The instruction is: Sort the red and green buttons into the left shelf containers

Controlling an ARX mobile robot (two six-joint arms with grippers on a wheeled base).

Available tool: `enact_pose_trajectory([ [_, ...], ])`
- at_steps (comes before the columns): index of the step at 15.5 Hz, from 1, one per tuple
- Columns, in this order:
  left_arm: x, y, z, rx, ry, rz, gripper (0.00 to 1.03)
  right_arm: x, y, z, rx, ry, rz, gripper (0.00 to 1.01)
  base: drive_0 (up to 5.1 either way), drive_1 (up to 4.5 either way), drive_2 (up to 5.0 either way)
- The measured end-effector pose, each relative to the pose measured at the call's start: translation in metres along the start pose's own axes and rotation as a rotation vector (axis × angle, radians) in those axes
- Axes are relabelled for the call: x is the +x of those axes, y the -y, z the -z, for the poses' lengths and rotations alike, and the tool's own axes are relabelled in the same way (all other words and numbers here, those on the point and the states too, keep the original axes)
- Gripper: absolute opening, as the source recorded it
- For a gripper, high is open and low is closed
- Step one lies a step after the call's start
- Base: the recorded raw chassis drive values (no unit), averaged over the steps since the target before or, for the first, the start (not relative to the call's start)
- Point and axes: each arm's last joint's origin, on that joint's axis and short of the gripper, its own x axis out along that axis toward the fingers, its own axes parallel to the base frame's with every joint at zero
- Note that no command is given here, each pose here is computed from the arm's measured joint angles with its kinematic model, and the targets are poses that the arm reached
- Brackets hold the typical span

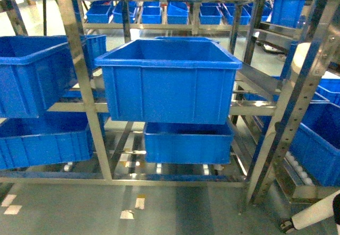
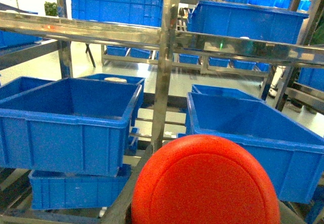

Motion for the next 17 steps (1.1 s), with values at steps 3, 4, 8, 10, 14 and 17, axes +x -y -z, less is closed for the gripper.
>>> enact_pose_trajectory([
  [3,0.0,0.0,0.0001,0.0,-0.001,0.0,0.25,0.0,0.0,0.0001,0.0,-0.002,0.0,0.26,-5.0,2.45,2.4],
  [4,0.0001,0.0,-0.0003,0.0,0.003,0.0,0.25,0.0,0.0,0.0,0.0,0.0,0.0,0.26,-4.9,2.52,2.5],
  [8,0.0001,0.0,0.0003,0.0,-0.003,-0.001,0.25,0.0001,0.0,0.0004,0.001,-0.004,-0.001,0.26,-4.9,2.49,2.5],
  [10,0.0001,0.0,0.0,0.0,0.0,0.0,0.25,0.0001,0.0,0.0,0.0,0.0,0.0,0.26,-4.8,2.56,2.6],
  [14,0.0,0.0001,0.0,0.0,0.0,0.001,0.25,0.0,0.0,0.0,0.0,0.0,0.0,0.26,-5.0,2.46,2.5],
  [17,0.0001,-0.0002,0.0,0.0,0.0,-0.002,0.25,0.0,0.0,0.0002,0.0,-0.002,0.0,0.26,-3.3,1.61,1.6],
])
